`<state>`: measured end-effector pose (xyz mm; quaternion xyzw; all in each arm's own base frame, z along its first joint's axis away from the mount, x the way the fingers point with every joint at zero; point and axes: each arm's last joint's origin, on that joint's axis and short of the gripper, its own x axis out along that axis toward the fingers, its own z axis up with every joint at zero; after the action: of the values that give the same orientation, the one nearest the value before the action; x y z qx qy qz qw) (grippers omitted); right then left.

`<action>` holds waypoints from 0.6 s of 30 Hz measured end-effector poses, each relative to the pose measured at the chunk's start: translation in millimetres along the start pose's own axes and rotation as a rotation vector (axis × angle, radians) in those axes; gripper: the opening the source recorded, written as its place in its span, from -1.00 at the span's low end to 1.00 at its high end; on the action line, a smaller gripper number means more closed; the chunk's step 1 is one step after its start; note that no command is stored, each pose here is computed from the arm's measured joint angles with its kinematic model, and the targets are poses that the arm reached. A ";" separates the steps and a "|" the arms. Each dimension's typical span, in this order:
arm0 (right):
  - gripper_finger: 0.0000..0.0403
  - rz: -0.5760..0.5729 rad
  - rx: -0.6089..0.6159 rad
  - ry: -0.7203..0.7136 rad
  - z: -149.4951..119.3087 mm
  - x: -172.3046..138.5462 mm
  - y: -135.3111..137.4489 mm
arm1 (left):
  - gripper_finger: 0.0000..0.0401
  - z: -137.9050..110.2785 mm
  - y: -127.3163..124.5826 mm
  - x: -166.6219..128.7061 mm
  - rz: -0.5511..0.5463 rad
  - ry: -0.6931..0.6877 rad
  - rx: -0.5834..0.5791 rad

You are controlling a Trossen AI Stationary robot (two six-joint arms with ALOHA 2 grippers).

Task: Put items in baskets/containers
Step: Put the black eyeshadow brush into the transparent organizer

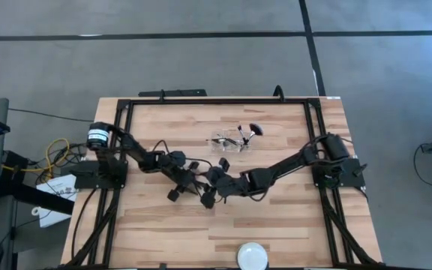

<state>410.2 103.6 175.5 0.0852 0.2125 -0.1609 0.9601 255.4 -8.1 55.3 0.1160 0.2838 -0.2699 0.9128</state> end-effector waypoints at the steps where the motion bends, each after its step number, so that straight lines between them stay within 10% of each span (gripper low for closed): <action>1: -0.27 0.003 -0.007 0.000 0.6 -1.7 1.0 | -0.39 -2.2 1.0 0.0 -0.014 -0.007 -0.008; 7: -0.30 0.007 -0.055 0.038 -4.0 -6.4 5.0 | -0.91 -3.1 3.2 -4.1 -0.022 -0.015 -0.017; 18: -0.26 0.115 -0.034 0.323 -46.4 17.3 -0.3 | -0.93 18.7 -5.5 -15.8 0.066 0.009 0.009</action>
<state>407.3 109.4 126.4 0.1059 0.3612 -0.0861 0.9224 249.9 -12.8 79.4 0.1304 0.2827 -0.2404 0.9194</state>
